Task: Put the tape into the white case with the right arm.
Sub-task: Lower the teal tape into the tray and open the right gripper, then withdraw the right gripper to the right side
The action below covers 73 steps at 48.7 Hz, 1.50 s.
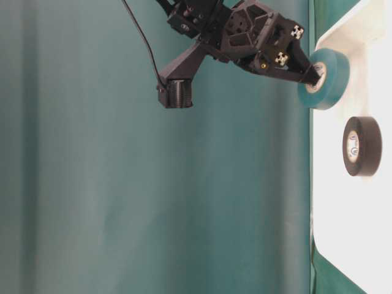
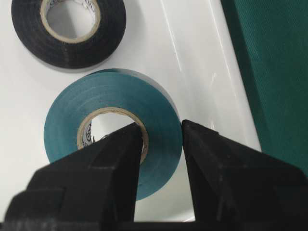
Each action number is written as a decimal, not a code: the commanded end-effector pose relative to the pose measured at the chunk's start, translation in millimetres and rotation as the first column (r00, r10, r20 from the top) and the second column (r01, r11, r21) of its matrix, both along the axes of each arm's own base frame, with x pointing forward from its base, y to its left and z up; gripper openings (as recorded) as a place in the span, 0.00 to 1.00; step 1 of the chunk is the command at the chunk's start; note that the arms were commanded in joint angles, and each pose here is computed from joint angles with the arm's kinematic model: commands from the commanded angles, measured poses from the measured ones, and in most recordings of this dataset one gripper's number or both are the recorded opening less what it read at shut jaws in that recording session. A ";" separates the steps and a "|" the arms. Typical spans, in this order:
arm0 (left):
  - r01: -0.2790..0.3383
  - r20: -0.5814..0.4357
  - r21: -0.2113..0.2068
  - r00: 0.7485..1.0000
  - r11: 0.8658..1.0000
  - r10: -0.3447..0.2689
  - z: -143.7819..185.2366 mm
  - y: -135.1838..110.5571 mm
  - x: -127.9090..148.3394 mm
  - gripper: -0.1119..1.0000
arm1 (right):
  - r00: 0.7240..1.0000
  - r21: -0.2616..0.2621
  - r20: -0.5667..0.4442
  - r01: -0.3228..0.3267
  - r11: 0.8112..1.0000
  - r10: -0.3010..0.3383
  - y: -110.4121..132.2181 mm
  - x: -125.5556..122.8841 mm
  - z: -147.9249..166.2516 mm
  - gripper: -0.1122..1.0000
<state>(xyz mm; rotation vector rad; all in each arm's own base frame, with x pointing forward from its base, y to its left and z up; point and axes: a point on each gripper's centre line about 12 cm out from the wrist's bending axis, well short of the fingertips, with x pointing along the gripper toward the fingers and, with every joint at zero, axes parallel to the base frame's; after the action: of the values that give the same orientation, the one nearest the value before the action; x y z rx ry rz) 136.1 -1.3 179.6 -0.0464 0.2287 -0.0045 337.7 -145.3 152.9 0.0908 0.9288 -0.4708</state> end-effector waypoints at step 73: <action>0.001 0.009 -0.002 1.000 1.000 -0.001 4.5 -0.2 1.6 0.10 | 0.982 0.004 0.176 -0.066 0.998 0.065 51.0 -104.8 5.7 0.77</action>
<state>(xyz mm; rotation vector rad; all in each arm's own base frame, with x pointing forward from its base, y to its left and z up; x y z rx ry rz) 136.1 -1.1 179.6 -0.0465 0.2287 -0.0030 237.7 -99.6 153.3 0.1092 0.8035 -0.4056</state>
